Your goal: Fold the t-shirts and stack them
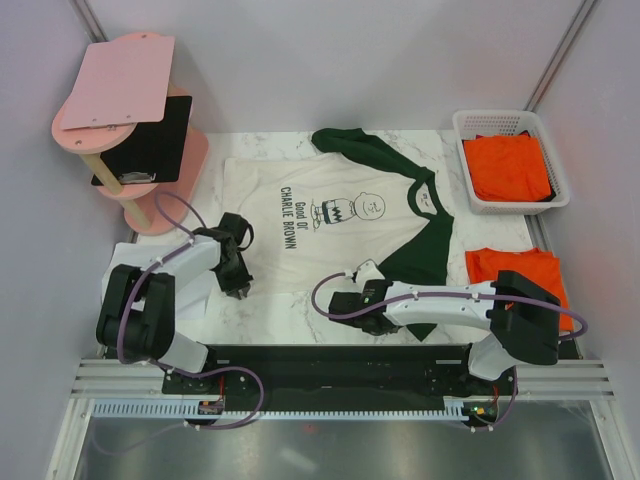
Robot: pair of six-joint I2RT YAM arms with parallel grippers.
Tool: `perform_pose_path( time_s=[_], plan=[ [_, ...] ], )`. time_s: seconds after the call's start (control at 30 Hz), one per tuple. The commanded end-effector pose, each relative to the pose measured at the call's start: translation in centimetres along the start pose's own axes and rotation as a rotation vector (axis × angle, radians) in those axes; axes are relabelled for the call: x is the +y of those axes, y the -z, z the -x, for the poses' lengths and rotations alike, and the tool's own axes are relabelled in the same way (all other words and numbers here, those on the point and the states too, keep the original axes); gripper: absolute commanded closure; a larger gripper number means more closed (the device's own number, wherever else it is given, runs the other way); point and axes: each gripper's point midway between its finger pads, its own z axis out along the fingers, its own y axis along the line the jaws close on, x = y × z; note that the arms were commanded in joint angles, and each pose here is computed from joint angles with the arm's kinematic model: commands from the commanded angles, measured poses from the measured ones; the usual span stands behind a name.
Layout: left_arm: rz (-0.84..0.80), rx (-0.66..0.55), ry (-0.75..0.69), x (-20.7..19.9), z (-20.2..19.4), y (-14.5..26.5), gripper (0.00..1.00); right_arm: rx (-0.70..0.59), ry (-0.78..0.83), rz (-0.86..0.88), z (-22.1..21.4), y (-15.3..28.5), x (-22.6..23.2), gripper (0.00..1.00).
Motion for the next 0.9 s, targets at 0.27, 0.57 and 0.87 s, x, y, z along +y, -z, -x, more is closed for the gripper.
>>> perform_pose_path(
  time_s=[0.27,0.57,0.87],
  plan=[
    [-0.017,-0.110,0.058,0.3,1.2,1.3,0.98,-0.106,-0.080,-0.059,2.3,2.4,-3.2,1.00],
    [-0.089,-0.264,0.099,0.2,3.3,5.9,0.98,-0.212,-0.118,-0.142,5.0,4.3,-5.8,1.00],
    [-0.102,-0.309,0.088,-1.0,5.7,7.4,0.98,-0.320,-0.212,-0.247,9.4,5.7,-8.8,1.00]
  ],
)
